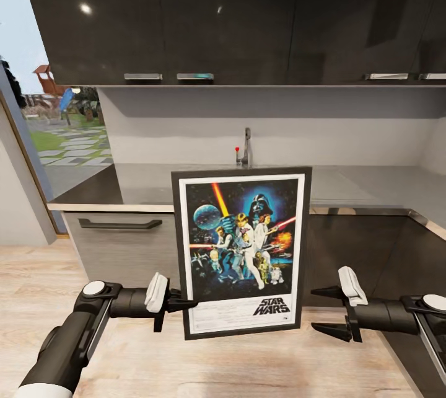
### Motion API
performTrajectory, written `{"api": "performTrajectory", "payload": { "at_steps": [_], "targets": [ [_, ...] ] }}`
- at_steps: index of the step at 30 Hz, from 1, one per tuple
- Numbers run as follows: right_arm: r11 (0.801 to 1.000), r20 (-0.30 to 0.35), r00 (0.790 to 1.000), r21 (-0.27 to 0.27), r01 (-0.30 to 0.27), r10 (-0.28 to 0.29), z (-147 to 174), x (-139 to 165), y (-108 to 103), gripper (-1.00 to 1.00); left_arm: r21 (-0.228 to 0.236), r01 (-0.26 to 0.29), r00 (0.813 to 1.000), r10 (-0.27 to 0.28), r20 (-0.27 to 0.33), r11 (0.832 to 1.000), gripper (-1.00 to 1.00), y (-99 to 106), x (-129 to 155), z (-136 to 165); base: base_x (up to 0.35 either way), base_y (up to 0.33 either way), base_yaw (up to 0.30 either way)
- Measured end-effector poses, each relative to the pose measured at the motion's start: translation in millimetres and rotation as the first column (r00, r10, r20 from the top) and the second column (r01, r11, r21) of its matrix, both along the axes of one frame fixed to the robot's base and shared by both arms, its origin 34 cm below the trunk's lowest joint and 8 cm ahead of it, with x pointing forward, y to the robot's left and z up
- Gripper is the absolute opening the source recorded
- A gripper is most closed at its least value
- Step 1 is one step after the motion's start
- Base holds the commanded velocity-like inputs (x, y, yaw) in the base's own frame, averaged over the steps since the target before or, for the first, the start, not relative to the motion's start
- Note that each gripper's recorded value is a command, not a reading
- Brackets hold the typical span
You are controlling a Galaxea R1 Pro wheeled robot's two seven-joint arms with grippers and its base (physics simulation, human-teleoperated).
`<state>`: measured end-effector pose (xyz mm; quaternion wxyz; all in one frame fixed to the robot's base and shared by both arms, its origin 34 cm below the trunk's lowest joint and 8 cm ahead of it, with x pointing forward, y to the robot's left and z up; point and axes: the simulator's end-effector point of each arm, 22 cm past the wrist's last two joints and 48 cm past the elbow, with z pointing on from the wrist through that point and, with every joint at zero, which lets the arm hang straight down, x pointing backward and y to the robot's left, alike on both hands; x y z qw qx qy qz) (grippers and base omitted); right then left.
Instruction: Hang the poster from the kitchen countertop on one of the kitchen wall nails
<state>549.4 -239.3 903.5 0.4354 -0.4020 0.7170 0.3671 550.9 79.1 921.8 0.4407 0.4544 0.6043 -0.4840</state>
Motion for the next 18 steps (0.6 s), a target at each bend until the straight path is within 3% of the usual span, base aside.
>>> {"api": "performTrajectory", "payload": {
  "at_steps": [18],
  "targets": [
    [1.0,0.002,1.0,0.007,-0.007,0.007,-0.7,-0.5,4.7,1.0,0.001,-0.001,1.0,0.001,0.002,1.0,-1.0,1.2,0.2,0.4,0.0,0.0,0.0]
  ]
}}
